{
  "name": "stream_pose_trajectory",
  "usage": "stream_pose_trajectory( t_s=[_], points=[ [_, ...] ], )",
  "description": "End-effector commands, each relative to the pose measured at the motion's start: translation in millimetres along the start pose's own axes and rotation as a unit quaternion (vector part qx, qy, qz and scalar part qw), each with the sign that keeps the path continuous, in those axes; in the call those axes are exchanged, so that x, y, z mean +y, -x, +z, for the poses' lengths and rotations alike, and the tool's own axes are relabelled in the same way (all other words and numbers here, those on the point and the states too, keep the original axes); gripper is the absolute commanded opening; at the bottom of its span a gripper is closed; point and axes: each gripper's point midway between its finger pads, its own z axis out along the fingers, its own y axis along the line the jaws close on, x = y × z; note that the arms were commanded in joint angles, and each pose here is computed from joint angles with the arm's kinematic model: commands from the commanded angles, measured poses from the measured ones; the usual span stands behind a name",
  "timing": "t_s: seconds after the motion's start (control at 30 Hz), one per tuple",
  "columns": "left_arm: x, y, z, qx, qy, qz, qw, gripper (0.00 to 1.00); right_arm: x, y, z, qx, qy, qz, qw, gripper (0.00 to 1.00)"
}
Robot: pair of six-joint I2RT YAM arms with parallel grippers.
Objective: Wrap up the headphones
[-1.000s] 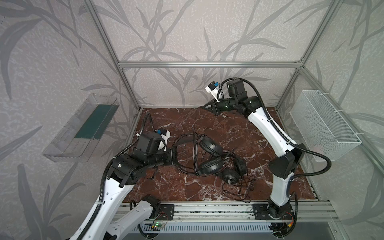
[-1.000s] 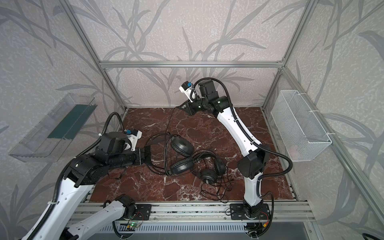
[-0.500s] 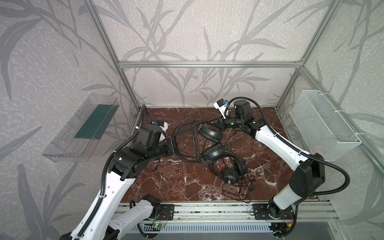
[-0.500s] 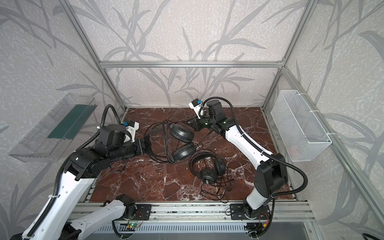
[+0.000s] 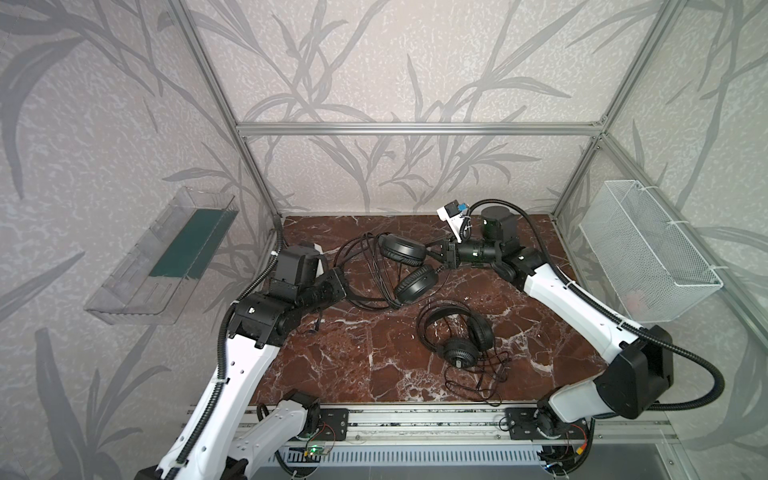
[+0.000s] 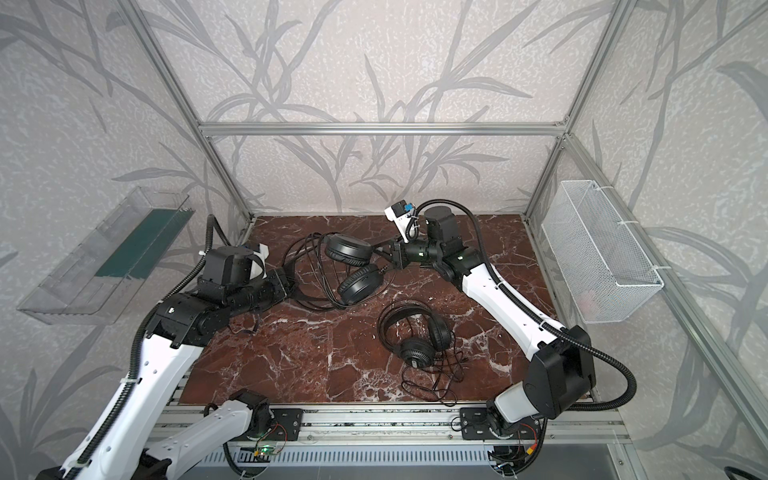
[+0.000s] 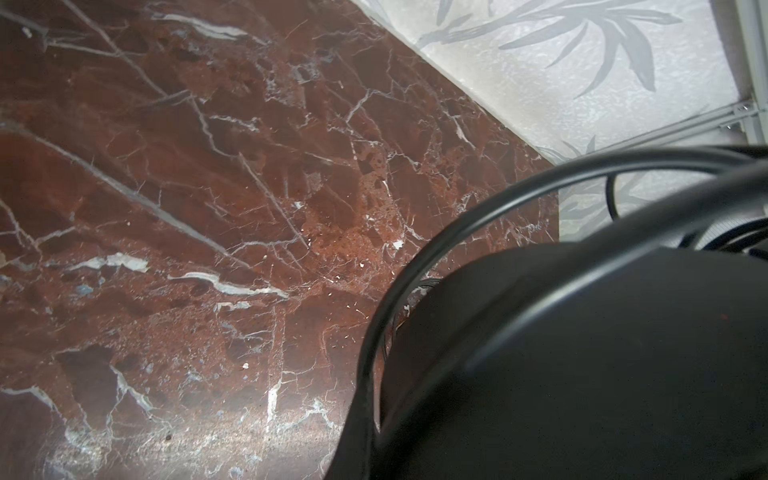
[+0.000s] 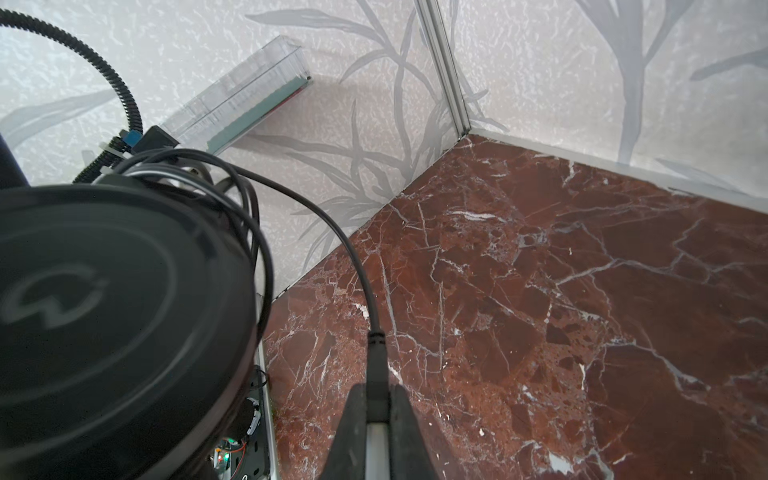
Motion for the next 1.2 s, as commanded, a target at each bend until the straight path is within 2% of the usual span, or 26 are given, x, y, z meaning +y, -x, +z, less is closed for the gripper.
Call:
stream_pose_trajectory(
  t_s=[0.0, 0.17, 0.37, 0.57, 0.77, 0.97, 1.17],
  points=[
    [-11.3, 25.7, -12.9, -0.057, -0.040, -0.064, 0.995, 0.00, 6.3, 2.5, -11.2, -0.015, -0.013, -0.005, 1.000, 0.00],
    [5.6, 20.5, 0.1, -0.048, -0.010, -0.092, 0.995, 0.00, -6.7, -4.7, -19.4, -0.013, -0.063, -0.001, 0.998, 0.00],
    [24.5, 4.4, 20.4, -0.007, 0.031, -0.103, 0.994, 0.00, -2.6, -16.2, -16.2, 0.011, -0.060, -0.008, 0.998, 0.00],
    [43.5, 2.0, 23.9, -0.009, 0.075, -0.079, 0.994, 0.00, 7.1, -22.6, -14.5, 0.027, -0.087, -0.046, 0.995, 0.00],
    [60.9, -12.0, 40.5, 0.023, 0.107, -0.049, 0.993, 0.00, 7.4, -23.1, -18.1, 0.028, -0.108, -0.062, 0.992, 0.00],
    [68.5, -9.2, 42.2, -0.006, 0.099, -0.069, 0.993, 0.00, 10.3, -45.4, -4.4, 0.062, -0.111, -0.064, 0.990, 0.00],
    [65.2, -6.1, 41.3, -0.012, 0.087, -0.076, 0.993, 0.00, 18.3, -46.8, -10.6, 0.043, -0.112, -0.064, 0.991, 0.00]
  ],
)
